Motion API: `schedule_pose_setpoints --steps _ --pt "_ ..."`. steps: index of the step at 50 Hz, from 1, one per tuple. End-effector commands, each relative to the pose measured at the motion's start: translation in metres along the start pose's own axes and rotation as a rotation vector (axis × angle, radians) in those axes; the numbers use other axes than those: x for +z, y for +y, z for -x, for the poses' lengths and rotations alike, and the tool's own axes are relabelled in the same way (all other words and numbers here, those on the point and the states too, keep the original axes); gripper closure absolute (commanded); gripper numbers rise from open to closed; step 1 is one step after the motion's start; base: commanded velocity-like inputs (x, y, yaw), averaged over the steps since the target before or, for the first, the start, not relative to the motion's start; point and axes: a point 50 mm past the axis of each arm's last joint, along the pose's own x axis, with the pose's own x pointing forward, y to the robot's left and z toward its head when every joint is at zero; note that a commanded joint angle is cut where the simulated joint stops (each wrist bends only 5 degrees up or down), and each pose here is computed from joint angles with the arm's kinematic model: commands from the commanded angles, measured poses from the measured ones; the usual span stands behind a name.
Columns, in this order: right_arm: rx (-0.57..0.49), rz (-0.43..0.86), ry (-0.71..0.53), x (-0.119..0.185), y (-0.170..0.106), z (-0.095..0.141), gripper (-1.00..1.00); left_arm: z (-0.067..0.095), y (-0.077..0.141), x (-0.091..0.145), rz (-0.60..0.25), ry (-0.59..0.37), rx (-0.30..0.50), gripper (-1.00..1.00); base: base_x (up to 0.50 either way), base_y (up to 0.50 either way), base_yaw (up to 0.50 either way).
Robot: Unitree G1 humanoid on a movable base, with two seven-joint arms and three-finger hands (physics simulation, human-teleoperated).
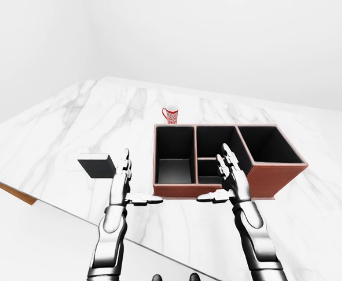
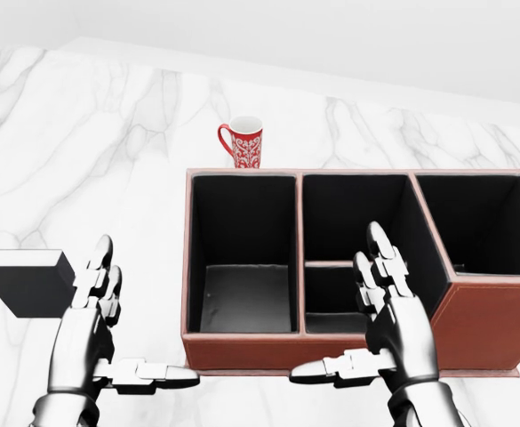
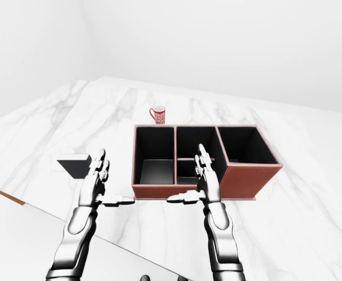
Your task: Pick up the book and place it in the right compartment of the caddy.
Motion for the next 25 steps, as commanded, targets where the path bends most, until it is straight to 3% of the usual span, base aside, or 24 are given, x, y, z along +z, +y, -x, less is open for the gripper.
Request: schedule_pose_setpoints --steps 1,13,19,23,25 --pt "0.004 0.013 -0.018 0.005 0.001 0.004 -1.0 0.0 0.009 0.0 0.0 -0.012 0.03 -1.0 0.0 0.0 0.0" --pt "-0.008 0.021 -0.013 0.002 -0.003 0.003 -1.0 -0.003 0.016 0.007 -0.083 -0.02 0.063 -1.0 0.0 0.0 0.0" --pt "-0.012 0.025 -0.001 -0.004 -0.006 0.004 -1.0 -0.01 0.031 0.021 -0.311 -0.031 0.129 -1.0 0.0 0.0 0.0" --pt "-0.012 0.029 -0.009 0.001 -0.005 0.004 -1.0 -0.014 0.035 0.037 -0.454 -0.056 0.119 -1.0 0.0 0.0 0.0" --pt "-0.012 0.031 -0.004 -0.001 -0.004 0.004 -1.0 -0.021 0.039 0.051 -0.593 -0.093 0.125 -1.0 0.0 0.0 0.0"
